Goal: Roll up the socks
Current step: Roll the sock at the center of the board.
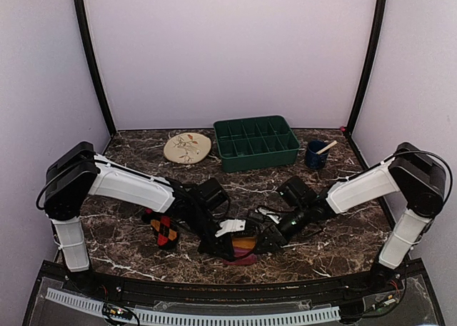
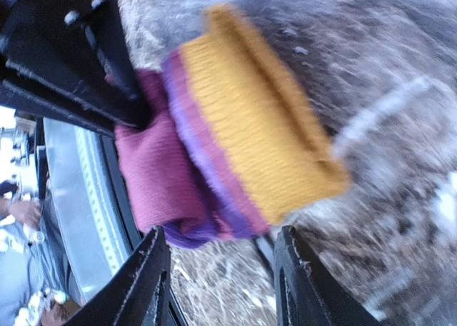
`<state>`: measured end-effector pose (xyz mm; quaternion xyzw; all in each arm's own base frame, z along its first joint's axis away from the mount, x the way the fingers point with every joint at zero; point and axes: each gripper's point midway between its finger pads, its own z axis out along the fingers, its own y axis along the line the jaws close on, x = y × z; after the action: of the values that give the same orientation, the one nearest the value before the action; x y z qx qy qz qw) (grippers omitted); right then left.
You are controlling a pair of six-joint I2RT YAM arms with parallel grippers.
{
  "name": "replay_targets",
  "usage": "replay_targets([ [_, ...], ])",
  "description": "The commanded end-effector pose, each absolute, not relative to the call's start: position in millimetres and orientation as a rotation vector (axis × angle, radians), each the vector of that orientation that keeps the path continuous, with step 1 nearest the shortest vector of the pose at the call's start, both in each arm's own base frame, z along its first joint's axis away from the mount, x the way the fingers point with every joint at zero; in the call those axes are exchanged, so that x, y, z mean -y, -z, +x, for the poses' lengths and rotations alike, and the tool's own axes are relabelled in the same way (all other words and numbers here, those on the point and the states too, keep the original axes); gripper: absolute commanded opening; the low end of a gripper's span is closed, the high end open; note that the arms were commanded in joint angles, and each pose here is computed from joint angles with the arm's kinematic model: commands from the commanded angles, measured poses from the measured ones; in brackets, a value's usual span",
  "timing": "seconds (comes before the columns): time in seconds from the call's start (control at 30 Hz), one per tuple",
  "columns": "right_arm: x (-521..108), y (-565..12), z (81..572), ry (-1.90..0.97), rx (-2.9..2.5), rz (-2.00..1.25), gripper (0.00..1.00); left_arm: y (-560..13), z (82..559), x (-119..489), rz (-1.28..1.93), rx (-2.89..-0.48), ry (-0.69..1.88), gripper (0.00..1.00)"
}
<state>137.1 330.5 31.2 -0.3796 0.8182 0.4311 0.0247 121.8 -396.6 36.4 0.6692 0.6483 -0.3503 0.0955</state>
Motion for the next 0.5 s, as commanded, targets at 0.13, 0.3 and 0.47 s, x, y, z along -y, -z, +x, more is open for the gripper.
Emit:
replay_targets([
  [0.13,-311.4,-34.1,166.9,-1.117,-2.543,-0.937,0.46,-33.0,107.8,387.9,2.044,-2.081,1.226,0.0],
  [0.3,-298.3,-47.0,179.2,-0.983,-2.465,-0.855,0.46,-28.8,110.7,392.5,2.04,-2.145,1.294,0.0],
  [0.47,-299.2,-60.1,175.5,-0.809,-2.371,-0.906,0.46,-24.0,112.0,395.3,2.038,-2.198,1.337,0.0],
])
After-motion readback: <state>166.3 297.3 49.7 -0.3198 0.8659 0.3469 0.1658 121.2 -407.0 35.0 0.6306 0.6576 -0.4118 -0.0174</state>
